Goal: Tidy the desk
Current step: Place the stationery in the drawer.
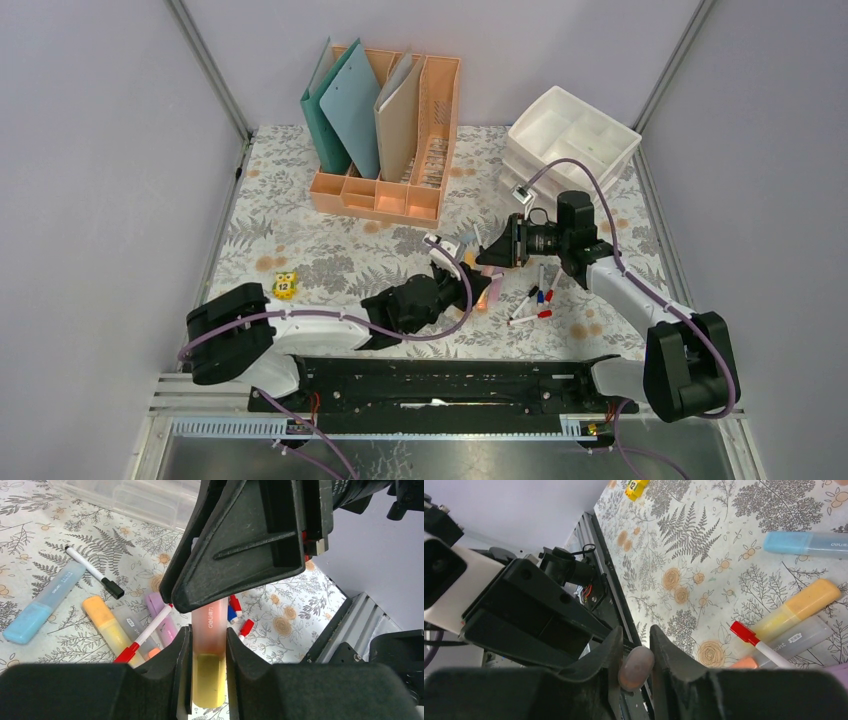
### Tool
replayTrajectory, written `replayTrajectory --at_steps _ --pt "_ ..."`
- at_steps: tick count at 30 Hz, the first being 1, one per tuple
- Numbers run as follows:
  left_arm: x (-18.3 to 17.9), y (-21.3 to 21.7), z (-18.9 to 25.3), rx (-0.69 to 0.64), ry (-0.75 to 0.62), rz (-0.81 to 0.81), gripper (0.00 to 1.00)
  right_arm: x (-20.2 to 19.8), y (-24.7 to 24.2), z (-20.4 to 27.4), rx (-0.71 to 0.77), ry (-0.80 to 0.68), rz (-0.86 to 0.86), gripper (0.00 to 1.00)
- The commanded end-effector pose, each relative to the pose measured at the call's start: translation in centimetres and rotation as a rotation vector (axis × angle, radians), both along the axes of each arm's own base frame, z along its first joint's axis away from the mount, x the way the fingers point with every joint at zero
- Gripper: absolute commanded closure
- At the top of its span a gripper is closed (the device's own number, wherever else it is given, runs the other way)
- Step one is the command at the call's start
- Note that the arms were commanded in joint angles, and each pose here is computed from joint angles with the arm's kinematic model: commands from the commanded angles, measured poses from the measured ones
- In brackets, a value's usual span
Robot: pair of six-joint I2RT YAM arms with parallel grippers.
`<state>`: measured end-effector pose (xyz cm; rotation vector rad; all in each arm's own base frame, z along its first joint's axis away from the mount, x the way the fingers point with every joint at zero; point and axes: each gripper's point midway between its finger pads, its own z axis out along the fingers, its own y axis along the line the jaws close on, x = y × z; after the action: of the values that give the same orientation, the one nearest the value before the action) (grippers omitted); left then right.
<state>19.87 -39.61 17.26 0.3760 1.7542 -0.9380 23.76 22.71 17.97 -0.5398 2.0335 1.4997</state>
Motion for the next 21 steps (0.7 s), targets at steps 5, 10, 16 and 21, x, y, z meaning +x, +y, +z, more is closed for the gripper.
replayTrajectory --at_steps 5,10,16,21 --pt "-0.9 -0.1 3.3 -0.039 -0.078 -0.047 0.42 1.4 -0.3 1.5 -0.053 -0.137 -0.029 1.0" --pt "-1.8 2.5 3.2 -0.032 -0.136 -0.058 0.11 2.0 -1.8 2.4 -0.18 -0.285 -0.053 1.0" --pt "-1.4 5.7 0.5 0.089 -0.121 0.002 0.01 3.8 -5.7 4.5 -0.418 -0.581 -0.177 1.0" --pt "-0.5 7.3 -2.5 0.205 -0.053 0.055 0.01 6.0 -9.3 7.2 -0.598 -0.732 -0.342 1.0"
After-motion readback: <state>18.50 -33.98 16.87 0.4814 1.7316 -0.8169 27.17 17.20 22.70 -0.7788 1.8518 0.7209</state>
